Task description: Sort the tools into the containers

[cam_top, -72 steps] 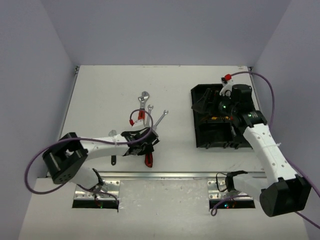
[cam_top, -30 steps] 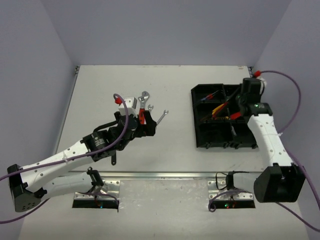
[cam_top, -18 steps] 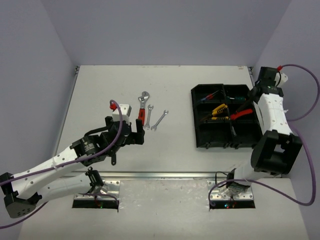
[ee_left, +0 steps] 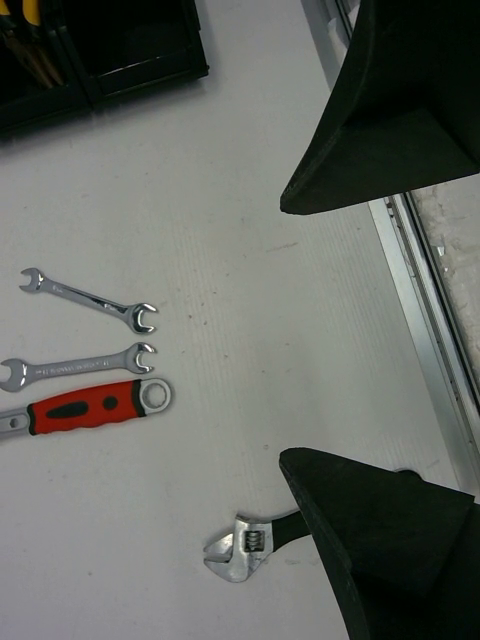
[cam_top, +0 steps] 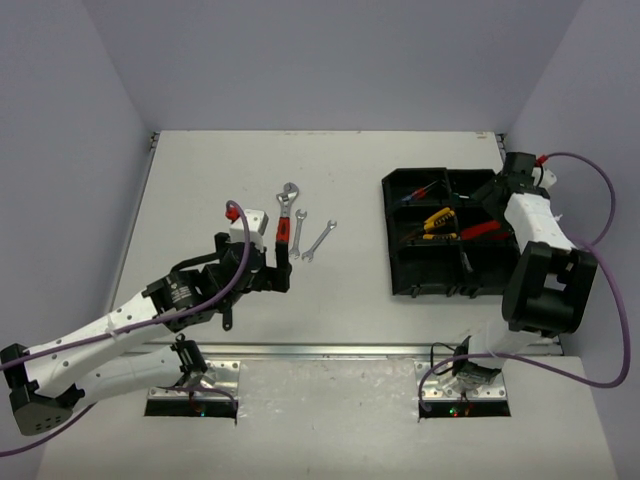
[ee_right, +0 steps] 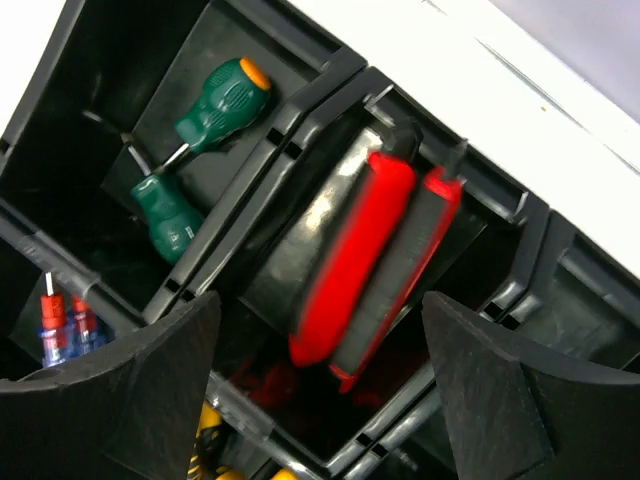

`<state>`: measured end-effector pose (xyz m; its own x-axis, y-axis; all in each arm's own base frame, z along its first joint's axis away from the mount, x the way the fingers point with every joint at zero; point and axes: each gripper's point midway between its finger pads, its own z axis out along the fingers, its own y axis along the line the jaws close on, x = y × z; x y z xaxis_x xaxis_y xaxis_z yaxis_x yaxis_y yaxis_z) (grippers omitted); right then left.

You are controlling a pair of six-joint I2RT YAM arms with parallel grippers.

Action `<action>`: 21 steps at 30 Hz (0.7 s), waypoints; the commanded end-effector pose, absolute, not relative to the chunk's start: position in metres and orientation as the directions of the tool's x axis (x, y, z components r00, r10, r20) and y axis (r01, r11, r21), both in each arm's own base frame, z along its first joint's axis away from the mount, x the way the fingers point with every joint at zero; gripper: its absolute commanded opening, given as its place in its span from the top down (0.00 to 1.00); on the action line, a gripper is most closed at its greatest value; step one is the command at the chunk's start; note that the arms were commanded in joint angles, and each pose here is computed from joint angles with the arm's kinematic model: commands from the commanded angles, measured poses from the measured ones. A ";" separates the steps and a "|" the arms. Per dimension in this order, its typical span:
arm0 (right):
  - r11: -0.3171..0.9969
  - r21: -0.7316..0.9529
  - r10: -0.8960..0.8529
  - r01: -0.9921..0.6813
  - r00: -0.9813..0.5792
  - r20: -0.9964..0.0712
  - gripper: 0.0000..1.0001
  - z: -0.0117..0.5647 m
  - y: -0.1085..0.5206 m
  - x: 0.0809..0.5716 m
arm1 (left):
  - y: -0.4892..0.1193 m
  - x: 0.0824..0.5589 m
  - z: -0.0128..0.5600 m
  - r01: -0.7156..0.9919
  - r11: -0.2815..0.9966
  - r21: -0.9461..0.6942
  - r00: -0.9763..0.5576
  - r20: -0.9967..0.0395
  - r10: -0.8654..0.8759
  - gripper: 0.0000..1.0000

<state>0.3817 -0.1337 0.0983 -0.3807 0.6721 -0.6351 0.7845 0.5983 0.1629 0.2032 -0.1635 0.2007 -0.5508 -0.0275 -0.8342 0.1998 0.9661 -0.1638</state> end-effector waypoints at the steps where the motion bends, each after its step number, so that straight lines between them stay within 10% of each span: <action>1: 0.600 0.231 0.666 0.766 -0.319 -0.675 0.13 0.131 -0.134 0.393 | -0.167 0.207 0.206 0.198 0.965 -0.174 -0.535 -0.844 -0.042 0.00; 21: 0.958 0.288 0.195 -0.018 -0.696 -0.691 0.01 0.205 0.103 0.347 | -0.127 0.253 0.169 -0.214 0.947 -0.241 -0.599 -0.733 -0.322 0.00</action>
<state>0.3749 0.0572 0.2053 -0.6261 0.3461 -0.6988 0.1771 0.9358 0.3048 0.2355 -0.1192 0.1647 -0.6102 -0.2085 -0.7643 -0.1551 0.9775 -0.1428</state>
